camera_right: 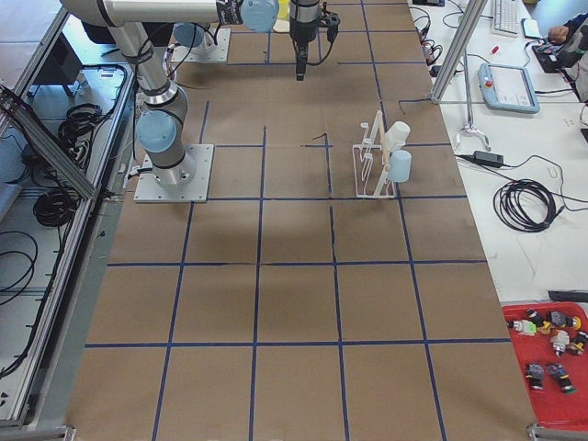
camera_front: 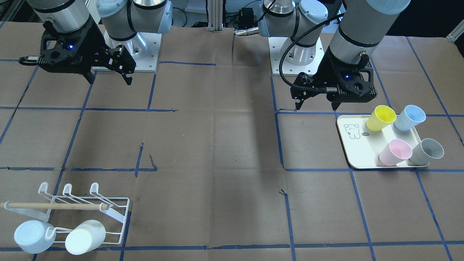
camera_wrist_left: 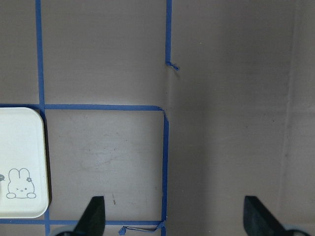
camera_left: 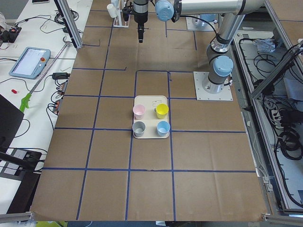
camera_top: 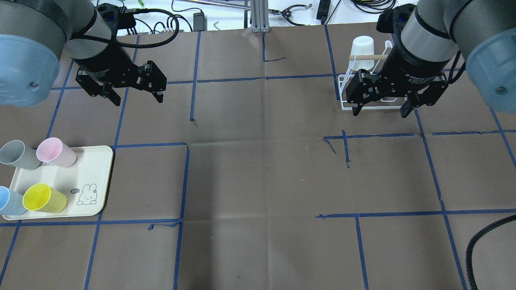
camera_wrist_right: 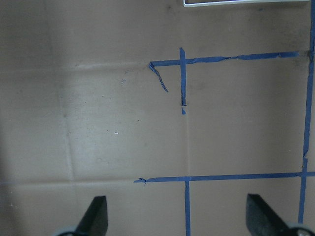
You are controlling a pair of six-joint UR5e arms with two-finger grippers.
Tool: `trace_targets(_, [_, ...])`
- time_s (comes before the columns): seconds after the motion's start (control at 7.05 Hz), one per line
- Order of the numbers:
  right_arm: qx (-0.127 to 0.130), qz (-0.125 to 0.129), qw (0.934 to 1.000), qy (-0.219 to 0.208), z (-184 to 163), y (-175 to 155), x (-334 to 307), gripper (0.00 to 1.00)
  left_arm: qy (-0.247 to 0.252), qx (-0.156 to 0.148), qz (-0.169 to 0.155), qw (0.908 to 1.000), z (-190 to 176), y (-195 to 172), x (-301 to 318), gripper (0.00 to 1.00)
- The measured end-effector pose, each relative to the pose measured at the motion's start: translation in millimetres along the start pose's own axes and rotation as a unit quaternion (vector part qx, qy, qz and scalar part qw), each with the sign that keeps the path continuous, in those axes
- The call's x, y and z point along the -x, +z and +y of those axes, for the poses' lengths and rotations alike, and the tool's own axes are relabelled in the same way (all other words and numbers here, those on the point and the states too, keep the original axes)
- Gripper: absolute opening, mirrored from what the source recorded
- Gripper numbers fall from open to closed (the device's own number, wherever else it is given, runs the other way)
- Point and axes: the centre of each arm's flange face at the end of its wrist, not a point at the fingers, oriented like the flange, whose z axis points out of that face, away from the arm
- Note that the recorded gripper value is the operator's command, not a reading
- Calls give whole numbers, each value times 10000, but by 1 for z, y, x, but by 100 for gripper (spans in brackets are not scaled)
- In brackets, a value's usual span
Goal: Transfer IKEA cup to right arm and place on rack
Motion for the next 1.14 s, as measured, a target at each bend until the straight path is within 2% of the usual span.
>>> trace_targets(1.14, [-26, 52, 10000, -80, -4, 5, 2, 100, 1, -20, -24, 10000, 0, -1, 0, 99])
